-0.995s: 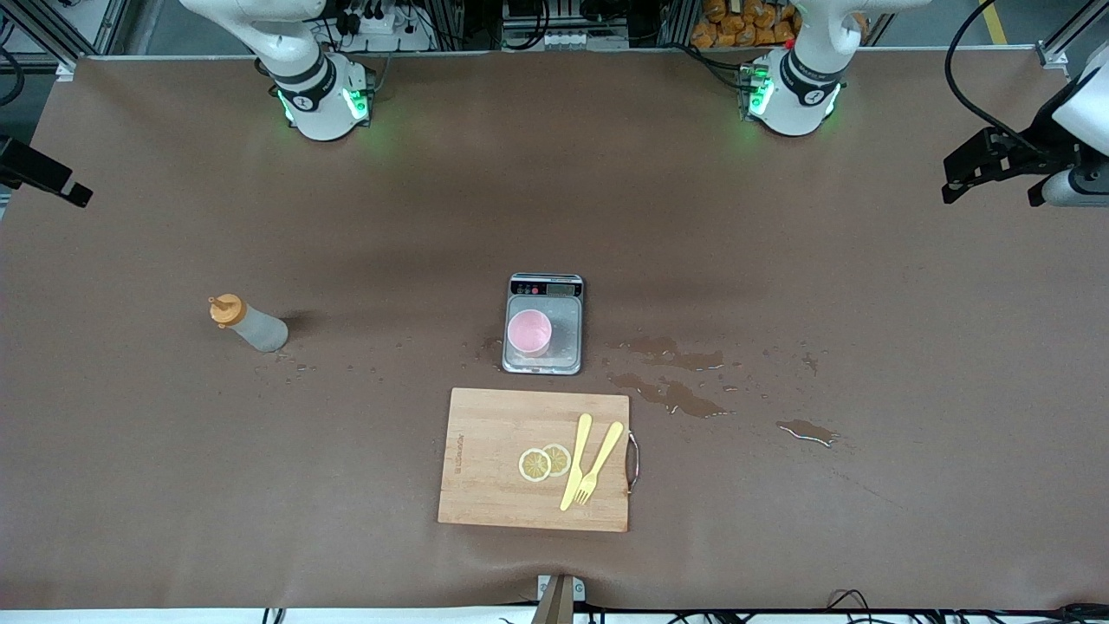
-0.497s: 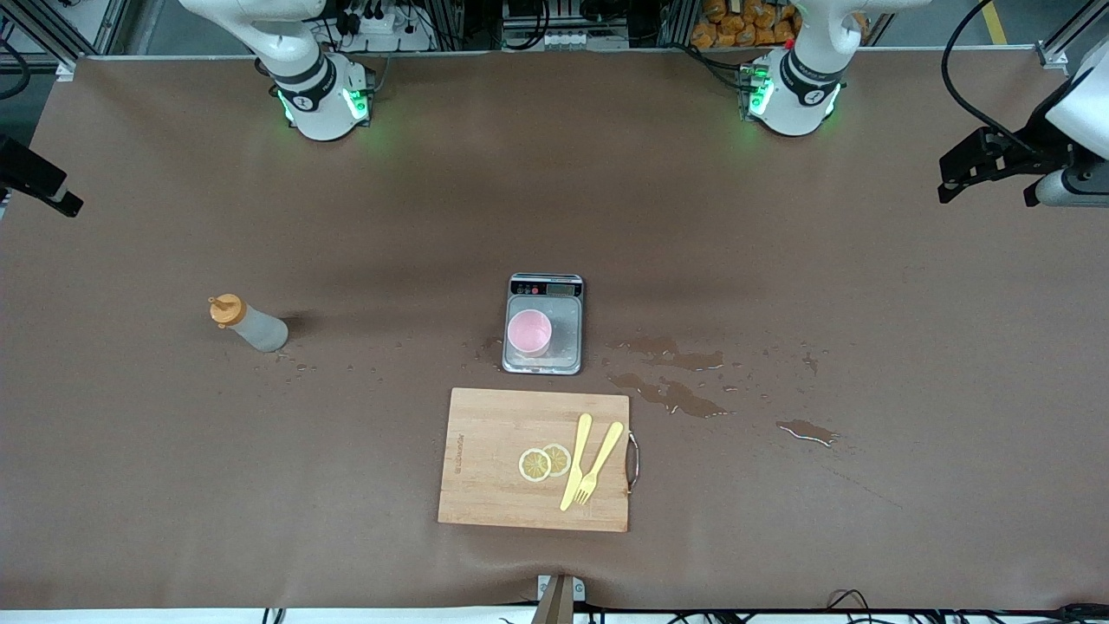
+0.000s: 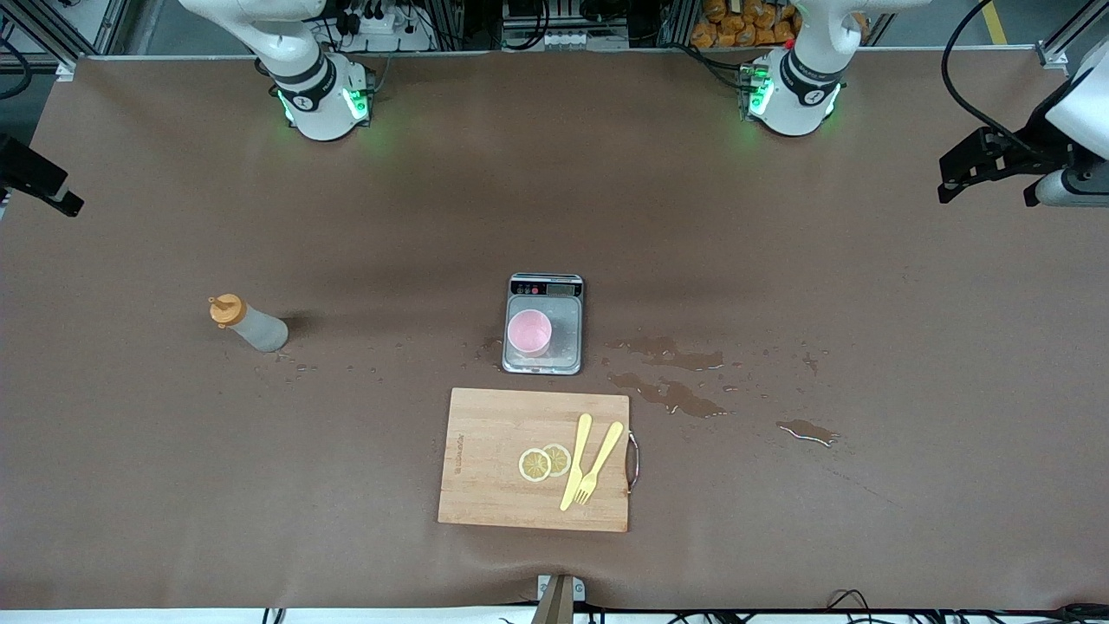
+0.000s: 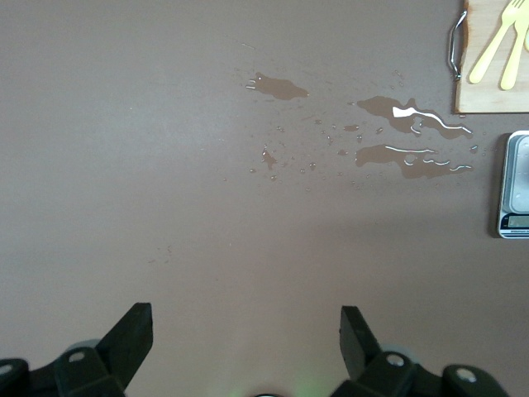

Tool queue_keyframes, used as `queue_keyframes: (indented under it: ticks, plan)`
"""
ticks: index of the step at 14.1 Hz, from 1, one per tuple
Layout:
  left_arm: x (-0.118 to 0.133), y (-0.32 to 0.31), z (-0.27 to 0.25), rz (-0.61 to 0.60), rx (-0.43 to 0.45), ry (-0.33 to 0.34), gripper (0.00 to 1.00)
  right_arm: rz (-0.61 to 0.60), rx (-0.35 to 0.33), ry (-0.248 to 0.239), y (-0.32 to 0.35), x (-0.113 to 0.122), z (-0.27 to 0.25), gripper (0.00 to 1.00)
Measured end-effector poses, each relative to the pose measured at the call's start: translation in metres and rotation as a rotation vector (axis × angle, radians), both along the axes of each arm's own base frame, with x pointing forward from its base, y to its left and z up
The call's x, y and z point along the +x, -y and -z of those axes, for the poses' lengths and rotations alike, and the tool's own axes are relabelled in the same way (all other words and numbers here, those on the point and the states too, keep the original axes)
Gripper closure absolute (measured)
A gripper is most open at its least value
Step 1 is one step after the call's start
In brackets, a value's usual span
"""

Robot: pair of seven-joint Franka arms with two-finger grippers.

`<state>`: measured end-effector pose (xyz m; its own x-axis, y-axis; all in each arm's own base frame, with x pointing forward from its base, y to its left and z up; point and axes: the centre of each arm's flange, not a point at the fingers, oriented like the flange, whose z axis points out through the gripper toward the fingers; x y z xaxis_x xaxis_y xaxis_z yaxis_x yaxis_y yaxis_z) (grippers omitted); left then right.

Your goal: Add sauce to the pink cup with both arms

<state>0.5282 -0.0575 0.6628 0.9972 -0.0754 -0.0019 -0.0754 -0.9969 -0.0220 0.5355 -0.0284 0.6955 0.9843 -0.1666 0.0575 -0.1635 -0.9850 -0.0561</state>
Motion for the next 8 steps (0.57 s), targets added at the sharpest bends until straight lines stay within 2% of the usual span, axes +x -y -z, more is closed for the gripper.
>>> queue_keyframes:
  ticks: [8]
  plan:
    - [0.0000,0.0002,0.0000,0.000,-0.002,0.000,0.00,-0.089,-0.017,-0.015,-0.0017,0.0018,0.0083,0.00]
